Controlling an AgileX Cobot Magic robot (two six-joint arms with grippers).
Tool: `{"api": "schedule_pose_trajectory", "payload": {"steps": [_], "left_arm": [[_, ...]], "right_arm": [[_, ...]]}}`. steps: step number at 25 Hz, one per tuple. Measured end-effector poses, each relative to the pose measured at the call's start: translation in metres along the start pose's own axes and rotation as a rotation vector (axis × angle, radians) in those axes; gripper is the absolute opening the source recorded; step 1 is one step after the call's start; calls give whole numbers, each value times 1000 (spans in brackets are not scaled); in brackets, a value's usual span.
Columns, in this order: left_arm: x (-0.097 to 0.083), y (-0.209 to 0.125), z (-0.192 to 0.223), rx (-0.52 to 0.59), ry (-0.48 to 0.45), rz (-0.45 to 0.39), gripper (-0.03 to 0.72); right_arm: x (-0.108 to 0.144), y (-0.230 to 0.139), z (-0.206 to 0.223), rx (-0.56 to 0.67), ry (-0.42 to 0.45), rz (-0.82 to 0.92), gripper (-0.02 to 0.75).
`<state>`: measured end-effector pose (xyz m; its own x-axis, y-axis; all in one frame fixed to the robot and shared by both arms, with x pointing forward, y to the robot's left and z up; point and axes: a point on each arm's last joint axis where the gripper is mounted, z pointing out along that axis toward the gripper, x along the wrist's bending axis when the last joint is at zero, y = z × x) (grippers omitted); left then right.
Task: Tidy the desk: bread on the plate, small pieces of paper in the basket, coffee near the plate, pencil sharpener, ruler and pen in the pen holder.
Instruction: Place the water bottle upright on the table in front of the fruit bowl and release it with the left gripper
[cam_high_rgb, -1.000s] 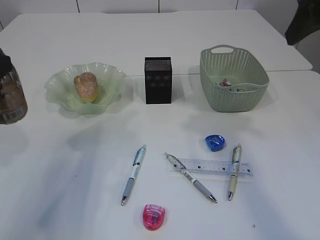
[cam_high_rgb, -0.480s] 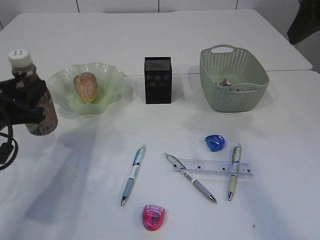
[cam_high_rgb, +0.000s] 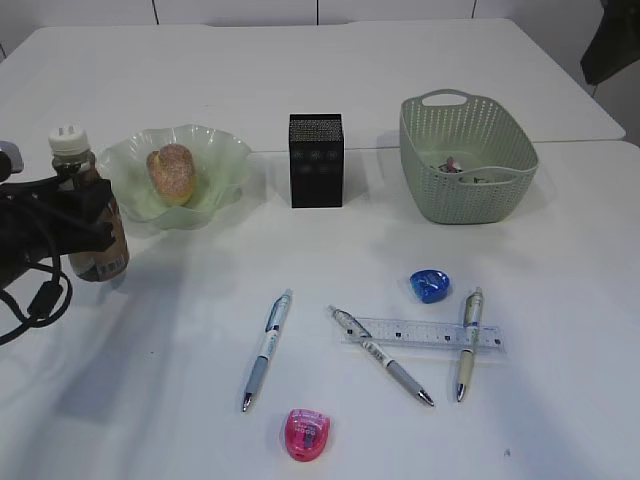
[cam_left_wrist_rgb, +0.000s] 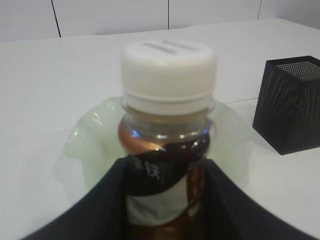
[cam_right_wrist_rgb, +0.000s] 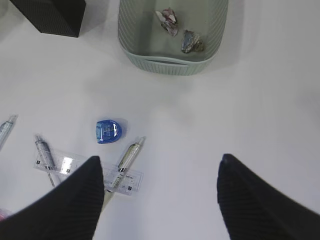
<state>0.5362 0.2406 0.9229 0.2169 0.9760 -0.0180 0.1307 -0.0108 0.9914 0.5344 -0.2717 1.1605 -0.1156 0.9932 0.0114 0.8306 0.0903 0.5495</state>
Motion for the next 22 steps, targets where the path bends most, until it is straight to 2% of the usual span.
{"api": "schedule_pose_trajectory", "payload": {"steps": [9,15,22], "left_arm": [[1,-12,26,9,6,-3,289],[2,-27,28,56,6,-4,290],[2,-30,30,46,6,-4,293]], "right_arm": [[-2,1,0,-13,-17,-9,552],[-3,2,0,-20,-29,-16,551],[-3,2,0,-23,-29,-16,552]]}}
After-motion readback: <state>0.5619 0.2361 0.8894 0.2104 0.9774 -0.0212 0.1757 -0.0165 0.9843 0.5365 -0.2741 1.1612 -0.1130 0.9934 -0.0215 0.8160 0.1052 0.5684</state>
